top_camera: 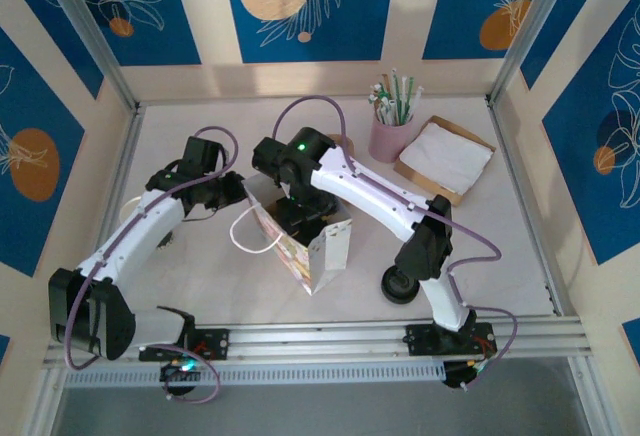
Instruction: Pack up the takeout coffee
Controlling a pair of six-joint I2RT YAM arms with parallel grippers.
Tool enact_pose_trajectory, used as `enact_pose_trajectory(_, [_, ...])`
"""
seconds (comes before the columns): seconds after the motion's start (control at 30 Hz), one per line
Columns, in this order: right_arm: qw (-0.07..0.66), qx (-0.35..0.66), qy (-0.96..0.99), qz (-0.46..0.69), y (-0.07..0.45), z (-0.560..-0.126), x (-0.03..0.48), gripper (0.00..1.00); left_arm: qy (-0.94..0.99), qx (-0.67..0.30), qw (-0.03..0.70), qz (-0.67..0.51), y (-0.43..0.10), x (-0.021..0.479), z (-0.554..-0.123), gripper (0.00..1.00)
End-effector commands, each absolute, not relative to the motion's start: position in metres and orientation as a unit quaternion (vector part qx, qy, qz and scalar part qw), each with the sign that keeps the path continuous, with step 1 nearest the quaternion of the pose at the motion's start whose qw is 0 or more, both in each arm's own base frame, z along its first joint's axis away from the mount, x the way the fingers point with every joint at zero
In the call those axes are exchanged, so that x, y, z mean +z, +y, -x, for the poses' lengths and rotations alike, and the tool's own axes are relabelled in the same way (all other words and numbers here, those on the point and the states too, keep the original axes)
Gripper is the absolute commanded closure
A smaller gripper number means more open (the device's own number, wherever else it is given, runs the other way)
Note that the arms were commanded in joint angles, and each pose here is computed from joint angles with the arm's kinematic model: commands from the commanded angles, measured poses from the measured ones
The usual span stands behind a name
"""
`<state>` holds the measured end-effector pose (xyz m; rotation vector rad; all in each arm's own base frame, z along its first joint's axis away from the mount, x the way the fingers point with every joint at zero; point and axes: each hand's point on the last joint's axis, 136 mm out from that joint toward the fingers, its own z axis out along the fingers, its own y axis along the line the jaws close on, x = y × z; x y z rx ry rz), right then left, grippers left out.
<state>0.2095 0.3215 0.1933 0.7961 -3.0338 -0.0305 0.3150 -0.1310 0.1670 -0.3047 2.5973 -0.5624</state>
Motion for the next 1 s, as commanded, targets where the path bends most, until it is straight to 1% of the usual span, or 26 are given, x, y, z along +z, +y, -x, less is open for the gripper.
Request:
enact_pose_trajectory(0.0, [0.073, 0.027, -0.964, -0.254, 0.296, -0.185, 0.194, 0.45, 0.947, -0.193, 0.238, 0.098, -0.128, 0.172, -0.31, 0.74])
enact_pose_trajectory(0.77, [0.092, 0.021, -0.962, -0.254, 0.294, -0.177, 0.192, 0.45, 0.947, -0.188, 0.242, 0.097, -0.126, 0.176, -0.309, 0.74])
enact_pose_trajectory(0.97, [0.095, 0.016, -0.962, -0.255, 0.294, -0.174, 0.194, 0.45, 0.945, -0.182, 0.256, 0.095, -0.122, 0.183, -0.309, 0.74])
